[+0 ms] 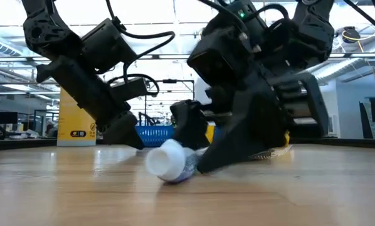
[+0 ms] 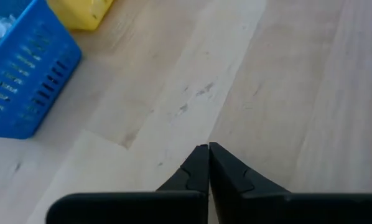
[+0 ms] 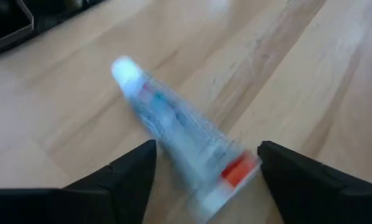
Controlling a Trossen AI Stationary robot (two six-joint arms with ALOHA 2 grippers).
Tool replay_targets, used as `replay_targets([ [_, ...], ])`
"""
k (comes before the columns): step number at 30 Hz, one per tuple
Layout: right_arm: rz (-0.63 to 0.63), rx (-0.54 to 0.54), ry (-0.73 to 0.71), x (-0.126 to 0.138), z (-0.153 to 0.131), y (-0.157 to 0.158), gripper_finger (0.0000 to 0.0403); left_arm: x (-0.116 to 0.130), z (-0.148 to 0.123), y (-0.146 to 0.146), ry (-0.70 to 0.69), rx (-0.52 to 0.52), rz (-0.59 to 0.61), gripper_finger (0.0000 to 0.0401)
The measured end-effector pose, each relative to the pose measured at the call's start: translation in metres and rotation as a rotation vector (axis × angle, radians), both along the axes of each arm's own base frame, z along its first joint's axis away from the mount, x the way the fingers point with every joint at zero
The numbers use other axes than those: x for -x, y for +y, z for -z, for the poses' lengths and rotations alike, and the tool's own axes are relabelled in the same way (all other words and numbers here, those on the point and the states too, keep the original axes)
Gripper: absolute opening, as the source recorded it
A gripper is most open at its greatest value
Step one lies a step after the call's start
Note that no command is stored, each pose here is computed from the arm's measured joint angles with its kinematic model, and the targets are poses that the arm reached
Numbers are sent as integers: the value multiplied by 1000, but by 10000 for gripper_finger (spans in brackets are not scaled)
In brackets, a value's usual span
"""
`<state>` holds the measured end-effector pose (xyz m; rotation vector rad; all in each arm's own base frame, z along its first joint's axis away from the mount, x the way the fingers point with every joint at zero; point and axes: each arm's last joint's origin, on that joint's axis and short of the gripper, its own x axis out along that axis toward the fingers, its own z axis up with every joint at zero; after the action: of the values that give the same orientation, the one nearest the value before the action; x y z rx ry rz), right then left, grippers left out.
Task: Pick & Place Travel size toiletries
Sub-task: Put the white toothpaste into the left yellow bin
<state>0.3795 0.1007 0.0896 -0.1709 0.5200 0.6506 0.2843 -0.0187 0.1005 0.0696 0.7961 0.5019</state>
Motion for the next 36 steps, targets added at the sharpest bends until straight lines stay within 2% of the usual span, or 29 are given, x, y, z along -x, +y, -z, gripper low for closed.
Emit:
replay_targets([
  [5, 2, 0, 0, 0, 0, 0, 205, 0, 0, 1, 2, 0, -3, 25],
  [12, 5, -1, 8, 1, -3, 0, 93, 1, 1, 1, 10, -6, -7, 14],
  [16, 27, 0, 30, 4, -18, -5, 64, 9, 4, 4, 72, -56, -97, 2],
  [18, 86, 24, 42, 6, -32, -11, 58, 16, 4, 6, 106, -90, -166, 5],
  [23, 382, 202, 18, 19, -79, -35, 51, 27, 4, 10, 123, -157, -308, 21],
  [29, 926, 410, -33, 38, -126, -97, 38, 30, 4, 11, 106, -165, -359, 25],
  [32, 1144, 445, -50, 44, -136, -136, 31, 28, 4, 11, 89, -161, -359, 26],
  [36, 1309, 466, -4, 49, -128, -181, 26, 25, 2, 10, 67, -159, -351, 26],
])
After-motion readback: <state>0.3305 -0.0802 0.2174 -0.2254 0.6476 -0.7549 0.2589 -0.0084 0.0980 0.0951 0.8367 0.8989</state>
